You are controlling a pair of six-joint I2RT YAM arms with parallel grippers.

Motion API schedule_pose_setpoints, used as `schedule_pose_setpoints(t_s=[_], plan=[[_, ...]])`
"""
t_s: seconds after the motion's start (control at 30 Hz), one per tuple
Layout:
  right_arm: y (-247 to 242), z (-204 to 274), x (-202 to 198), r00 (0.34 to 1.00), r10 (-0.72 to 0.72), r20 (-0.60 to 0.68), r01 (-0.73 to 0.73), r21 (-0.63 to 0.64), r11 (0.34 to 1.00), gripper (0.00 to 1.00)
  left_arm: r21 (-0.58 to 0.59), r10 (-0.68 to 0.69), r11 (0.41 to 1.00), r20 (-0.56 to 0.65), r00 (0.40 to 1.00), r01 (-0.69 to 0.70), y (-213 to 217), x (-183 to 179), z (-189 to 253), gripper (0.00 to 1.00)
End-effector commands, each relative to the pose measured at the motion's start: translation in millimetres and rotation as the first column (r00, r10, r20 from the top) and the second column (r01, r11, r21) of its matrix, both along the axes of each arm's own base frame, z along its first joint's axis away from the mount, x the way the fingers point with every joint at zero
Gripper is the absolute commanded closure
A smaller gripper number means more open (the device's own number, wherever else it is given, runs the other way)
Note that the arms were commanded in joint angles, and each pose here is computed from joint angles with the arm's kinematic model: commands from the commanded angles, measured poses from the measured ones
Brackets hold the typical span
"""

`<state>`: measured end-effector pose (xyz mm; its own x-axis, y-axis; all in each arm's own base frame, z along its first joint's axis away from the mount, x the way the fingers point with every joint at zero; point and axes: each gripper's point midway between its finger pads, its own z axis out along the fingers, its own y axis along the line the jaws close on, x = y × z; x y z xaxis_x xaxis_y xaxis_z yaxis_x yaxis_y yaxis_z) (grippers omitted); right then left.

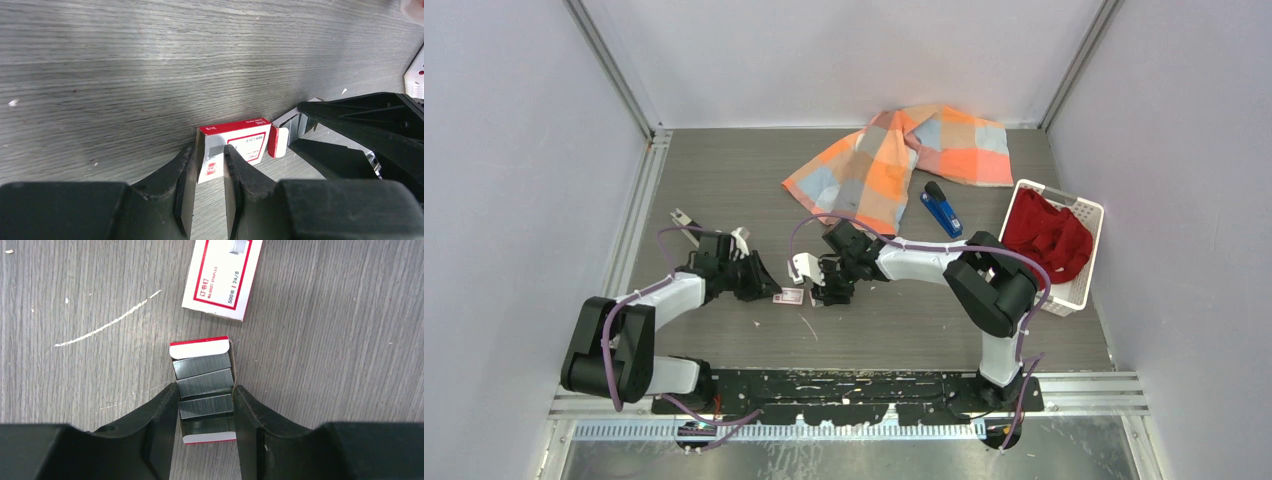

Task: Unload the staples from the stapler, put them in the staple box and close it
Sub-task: Close the staple box at the center of the board.

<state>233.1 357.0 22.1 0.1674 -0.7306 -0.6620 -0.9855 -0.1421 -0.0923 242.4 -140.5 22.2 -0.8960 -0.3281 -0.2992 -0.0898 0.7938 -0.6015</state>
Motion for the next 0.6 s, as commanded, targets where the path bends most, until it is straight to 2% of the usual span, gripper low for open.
schedule_pose_setpoints(t_s=[0.0, 0.57], plan=[[9, 7, 11, 0.999, -0.011, 0.034, 0.010, 0.020, 1.000, 0.53, 0.030, -0.040, 0.999, -0.039, 0.998, 0.042, -2, -9, -10, 0.73], [9, 8, 9, 1.000, -0.012, 0.013, 0.012, 0.014, 1.000, 0.53, 0.034, -0.085, 0.996, -0.068, 0.994, 0.088, -13, -15, -16, 0.73]])
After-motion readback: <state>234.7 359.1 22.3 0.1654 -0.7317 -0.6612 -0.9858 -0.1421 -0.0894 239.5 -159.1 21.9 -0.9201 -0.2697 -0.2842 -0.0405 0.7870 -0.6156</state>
